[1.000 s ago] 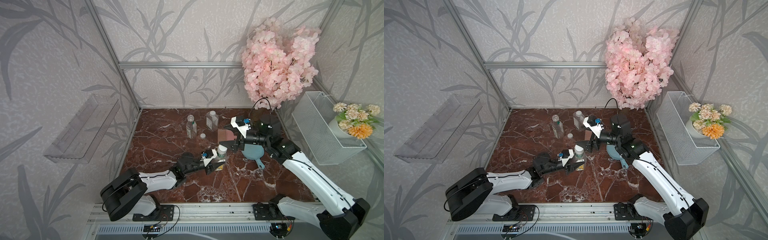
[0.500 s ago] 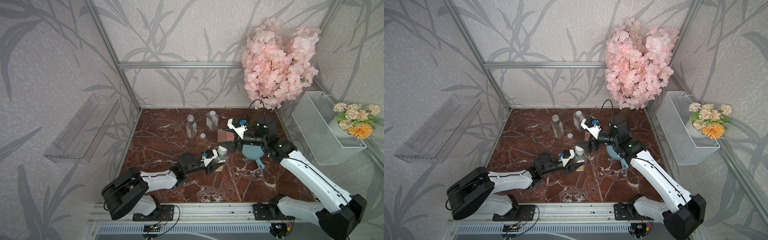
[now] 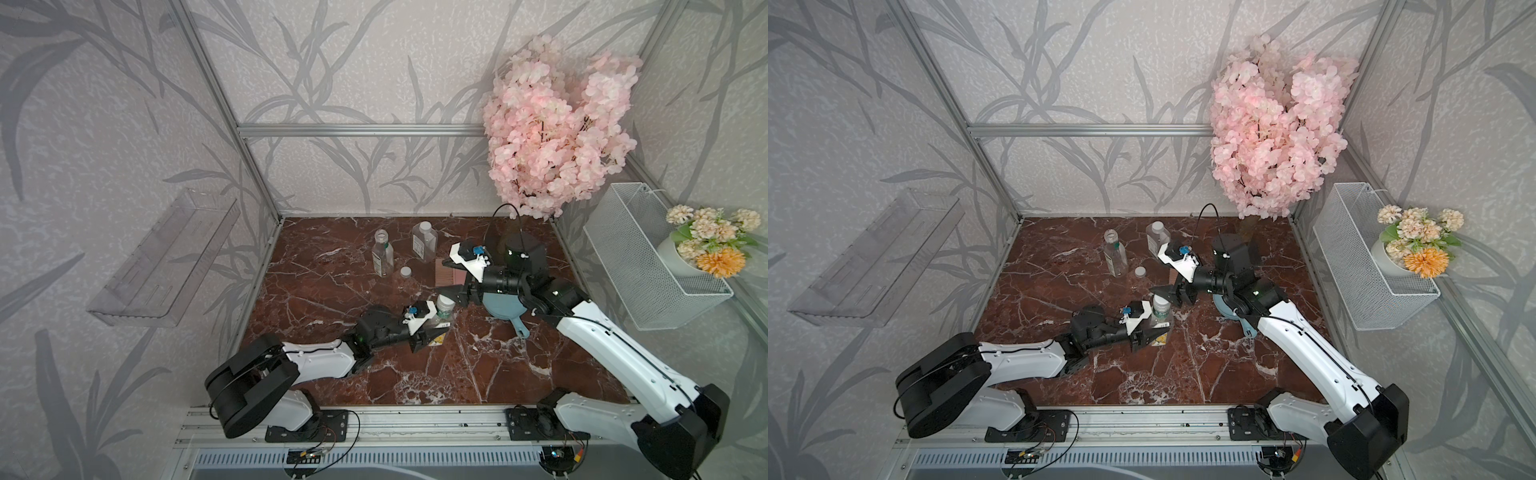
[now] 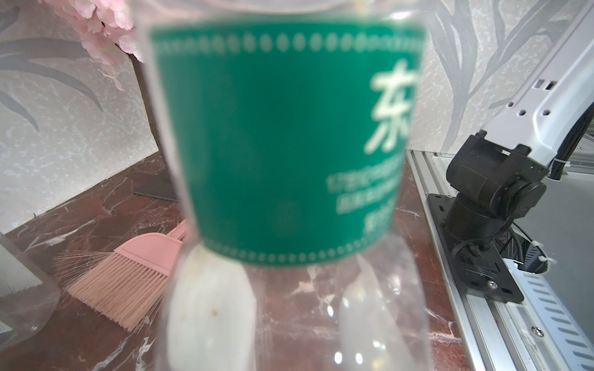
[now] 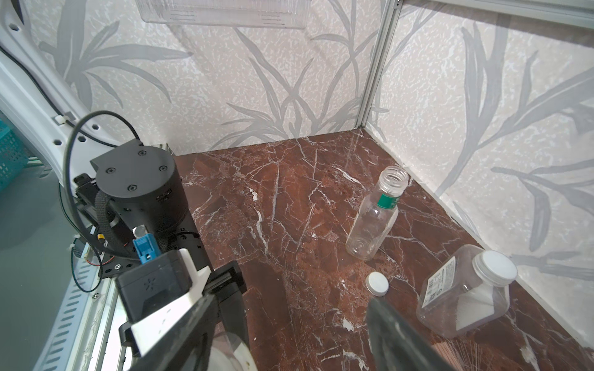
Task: Screw on the bottle caps
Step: Screw the bottle cap onto the plastic bottle.
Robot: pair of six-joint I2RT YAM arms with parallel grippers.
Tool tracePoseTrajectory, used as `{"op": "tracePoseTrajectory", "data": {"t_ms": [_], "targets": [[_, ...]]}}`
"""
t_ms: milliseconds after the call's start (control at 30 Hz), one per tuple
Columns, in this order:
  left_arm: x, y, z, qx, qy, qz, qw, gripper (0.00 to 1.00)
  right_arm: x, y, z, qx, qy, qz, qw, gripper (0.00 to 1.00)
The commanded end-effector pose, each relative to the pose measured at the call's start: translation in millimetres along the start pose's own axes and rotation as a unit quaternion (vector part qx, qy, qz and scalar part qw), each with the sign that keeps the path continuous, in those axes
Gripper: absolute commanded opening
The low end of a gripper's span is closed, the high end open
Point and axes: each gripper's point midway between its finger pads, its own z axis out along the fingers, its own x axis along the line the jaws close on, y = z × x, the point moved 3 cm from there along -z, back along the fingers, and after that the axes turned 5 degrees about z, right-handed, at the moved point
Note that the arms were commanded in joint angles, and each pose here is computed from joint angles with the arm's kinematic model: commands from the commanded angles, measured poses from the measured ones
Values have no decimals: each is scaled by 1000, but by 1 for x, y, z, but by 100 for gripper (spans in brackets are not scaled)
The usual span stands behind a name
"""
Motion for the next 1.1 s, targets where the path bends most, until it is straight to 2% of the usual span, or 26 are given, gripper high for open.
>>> {"op": "tracePoseTrajectory", "data": {"t_ms": [0,233,433,733,1067], "targets": [[5,39,2,-67,6,34,997,20,2,-26,4,35,-2,13,999,78],[5,37,0,-63,9,34,997,20,10,18,-21,-41,31,21,998,79],[4,41,-5,-70,10,33,997,20,28,47,-60,-104,112,9,988,81],[1,50,-9,-77,3,42,996,20,49,31,-56,-91,154,-61,982,82],[1,51,-9,-78,4,45,996,20,50,21,-33,-47,169,-73,982,76]]}}
